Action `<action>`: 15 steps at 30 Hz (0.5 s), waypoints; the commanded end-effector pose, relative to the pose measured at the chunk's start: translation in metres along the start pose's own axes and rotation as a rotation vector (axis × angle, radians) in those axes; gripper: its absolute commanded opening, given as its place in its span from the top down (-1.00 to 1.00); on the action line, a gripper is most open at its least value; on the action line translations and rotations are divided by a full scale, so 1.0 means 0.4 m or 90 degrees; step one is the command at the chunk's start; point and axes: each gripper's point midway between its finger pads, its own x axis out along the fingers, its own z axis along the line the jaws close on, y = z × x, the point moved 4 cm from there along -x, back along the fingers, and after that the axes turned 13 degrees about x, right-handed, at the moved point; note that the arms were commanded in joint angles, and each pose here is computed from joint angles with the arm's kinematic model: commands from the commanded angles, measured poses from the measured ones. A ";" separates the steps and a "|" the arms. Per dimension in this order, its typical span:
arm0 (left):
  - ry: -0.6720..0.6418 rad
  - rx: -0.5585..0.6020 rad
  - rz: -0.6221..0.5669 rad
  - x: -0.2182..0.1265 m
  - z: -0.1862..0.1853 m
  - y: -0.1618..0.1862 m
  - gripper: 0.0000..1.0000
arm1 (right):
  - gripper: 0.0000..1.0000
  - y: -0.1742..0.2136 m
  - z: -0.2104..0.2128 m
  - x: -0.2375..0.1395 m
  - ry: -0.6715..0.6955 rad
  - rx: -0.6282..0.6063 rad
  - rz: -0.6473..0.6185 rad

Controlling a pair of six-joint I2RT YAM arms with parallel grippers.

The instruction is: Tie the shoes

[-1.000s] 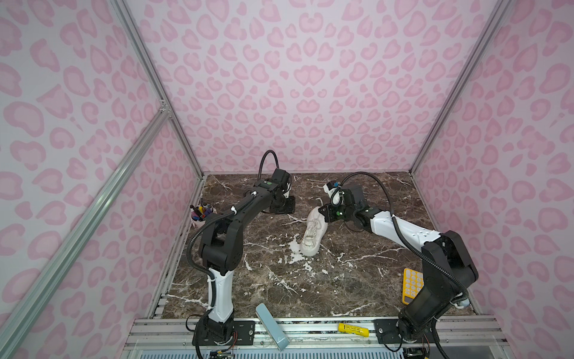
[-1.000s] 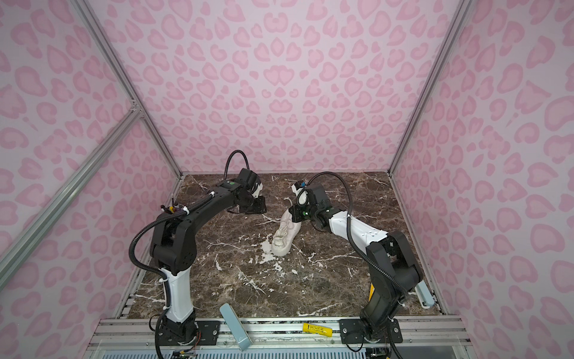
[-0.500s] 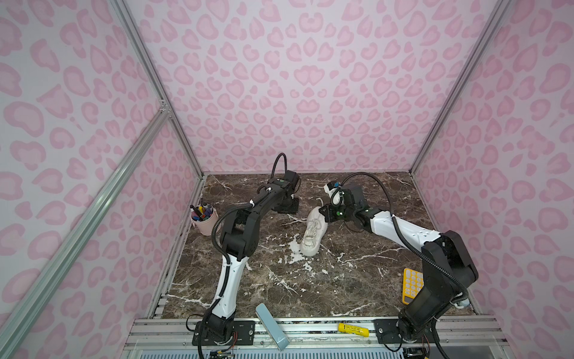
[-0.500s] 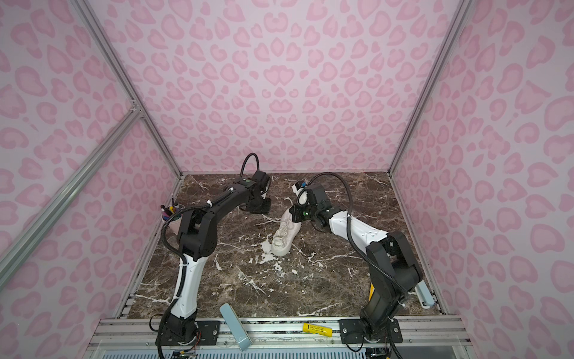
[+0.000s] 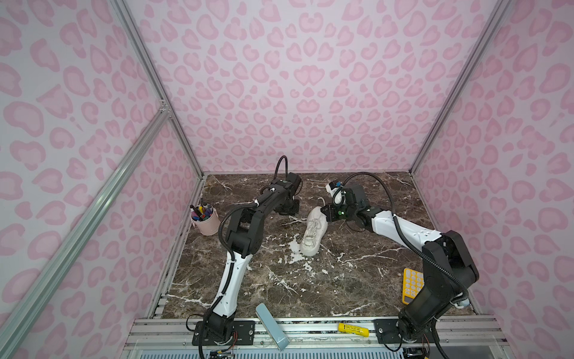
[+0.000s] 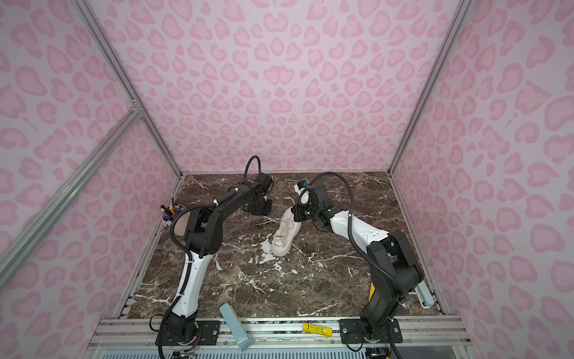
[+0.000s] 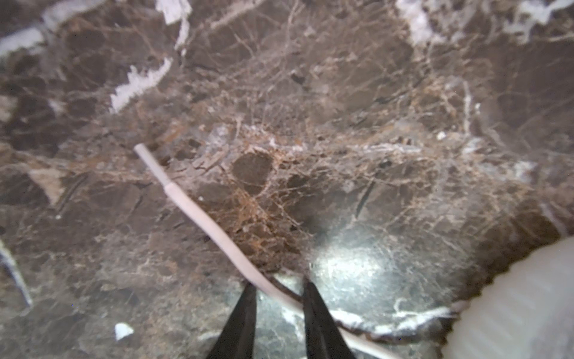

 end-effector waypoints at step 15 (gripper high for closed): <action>-0.050 0.022 -0.045 -0.097 0.028 -0.025 0.93 | 0.90 0.027 -0.005 -0.030 0.012 0.028 -0.022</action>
